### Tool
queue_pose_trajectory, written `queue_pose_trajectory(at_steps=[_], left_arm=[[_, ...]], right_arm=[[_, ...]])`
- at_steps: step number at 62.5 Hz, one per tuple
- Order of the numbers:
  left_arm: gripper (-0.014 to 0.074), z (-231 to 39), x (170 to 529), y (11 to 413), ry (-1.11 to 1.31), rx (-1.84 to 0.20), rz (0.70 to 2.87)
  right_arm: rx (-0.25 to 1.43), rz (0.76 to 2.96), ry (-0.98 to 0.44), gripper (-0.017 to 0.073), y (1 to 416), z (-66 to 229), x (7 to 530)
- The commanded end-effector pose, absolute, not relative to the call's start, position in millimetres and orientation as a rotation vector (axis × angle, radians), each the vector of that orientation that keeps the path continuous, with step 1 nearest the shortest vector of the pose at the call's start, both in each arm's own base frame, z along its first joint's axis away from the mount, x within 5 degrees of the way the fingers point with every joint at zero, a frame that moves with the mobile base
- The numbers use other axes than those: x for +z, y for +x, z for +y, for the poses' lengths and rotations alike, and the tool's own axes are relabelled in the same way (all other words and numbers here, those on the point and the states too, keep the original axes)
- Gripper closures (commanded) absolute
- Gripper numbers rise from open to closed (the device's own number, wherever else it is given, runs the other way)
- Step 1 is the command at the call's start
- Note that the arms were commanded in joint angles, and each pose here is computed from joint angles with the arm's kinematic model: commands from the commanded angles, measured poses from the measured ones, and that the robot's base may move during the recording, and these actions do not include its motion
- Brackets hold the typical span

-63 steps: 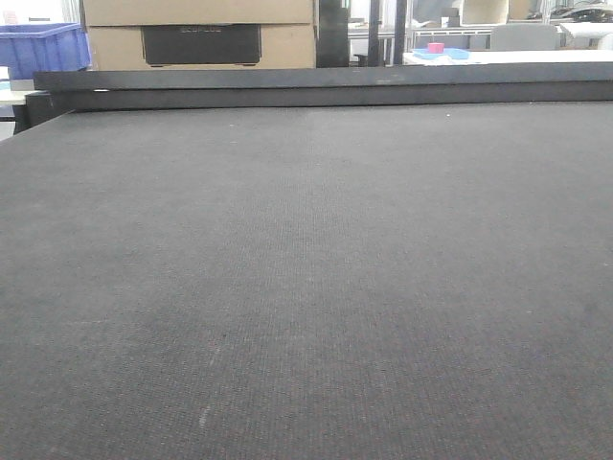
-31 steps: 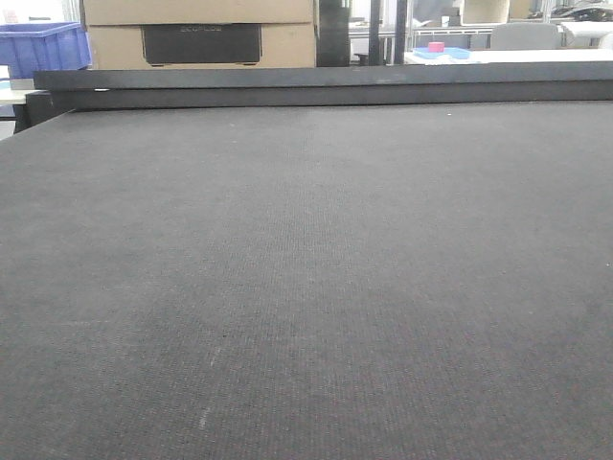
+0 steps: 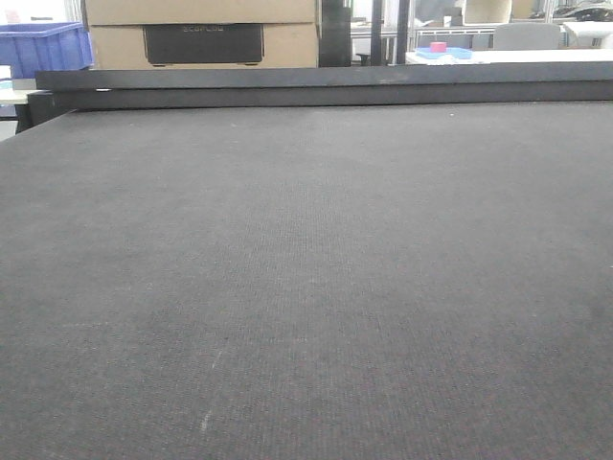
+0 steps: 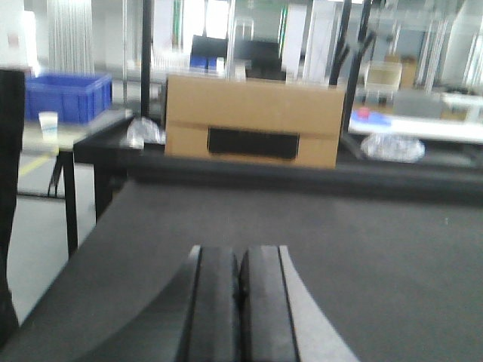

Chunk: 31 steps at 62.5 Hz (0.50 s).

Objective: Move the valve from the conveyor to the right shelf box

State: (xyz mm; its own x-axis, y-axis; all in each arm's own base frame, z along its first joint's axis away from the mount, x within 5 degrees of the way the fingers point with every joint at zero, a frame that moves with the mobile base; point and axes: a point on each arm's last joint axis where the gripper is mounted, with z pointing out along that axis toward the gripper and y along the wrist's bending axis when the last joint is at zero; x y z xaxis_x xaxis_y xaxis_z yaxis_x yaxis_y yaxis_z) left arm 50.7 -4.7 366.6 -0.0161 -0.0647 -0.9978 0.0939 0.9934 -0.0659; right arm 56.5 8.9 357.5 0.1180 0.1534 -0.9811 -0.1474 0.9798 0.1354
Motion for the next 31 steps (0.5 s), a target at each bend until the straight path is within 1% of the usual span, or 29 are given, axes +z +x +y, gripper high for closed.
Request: queue_pose_trajectory(at_steps=[1,9,18,23,31], left_arm=[[0.0704,-7,376,67,0.029,-0.131,1.711],[0.0704,-10,383,100,0.033,-0.117,1.954],[0.0704,-14,380,137,0.037,-0.097,2.223],[0.0704,-16,381,154,0.038,-0.091,2.3],[0.0704,-19,375,182,0.039,-0.085,2.368]], right_arm=[[0.219,1.604,-0.017,0.0727,79,13,364],[0.223,1.786,-0.026,0.0727,118,18,368],[0.239,2.037,-0.057,0.0727,153,24,370],[0.252,2.201,-0.081,0.0727,173,27,369],[0.263,2.37,-0.102,0.0727,199,31,364]])
